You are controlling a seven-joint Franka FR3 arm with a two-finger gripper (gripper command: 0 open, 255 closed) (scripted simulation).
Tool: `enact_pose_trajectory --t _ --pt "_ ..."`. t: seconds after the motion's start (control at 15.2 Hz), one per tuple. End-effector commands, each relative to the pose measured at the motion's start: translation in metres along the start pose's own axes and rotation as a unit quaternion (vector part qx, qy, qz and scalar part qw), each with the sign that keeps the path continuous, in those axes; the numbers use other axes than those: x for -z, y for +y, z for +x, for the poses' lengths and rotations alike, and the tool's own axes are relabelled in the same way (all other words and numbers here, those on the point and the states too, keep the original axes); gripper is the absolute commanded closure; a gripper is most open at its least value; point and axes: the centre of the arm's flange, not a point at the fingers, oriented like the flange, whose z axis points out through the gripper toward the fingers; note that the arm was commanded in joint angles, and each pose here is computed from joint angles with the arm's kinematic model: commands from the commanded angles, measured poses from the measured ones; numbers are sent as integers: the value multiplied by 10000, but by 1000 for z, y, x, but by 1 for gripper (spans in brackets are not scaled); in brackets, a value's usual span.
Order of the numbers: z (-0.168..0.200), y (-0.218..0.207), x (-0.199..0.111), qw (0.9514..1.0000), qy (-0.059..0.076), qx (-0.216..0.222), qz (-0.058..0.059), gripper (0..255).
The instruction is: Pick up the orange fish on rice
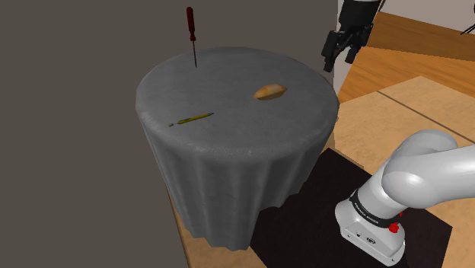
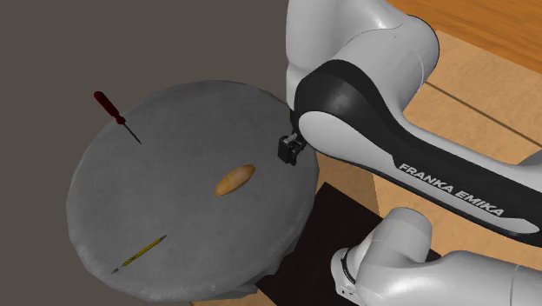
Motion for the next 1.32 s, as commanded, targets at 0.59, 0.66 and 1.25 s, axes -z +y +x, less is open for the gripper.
enact_pose_trajectory --t 0.59,0.66,1.25 --pt "85 -68 -25 9139 81 4055 141 0" --pt "91 -79 -28 8941 90 4475 155 0" --pt "99 -156 -53 7308 137 6821 236 0"
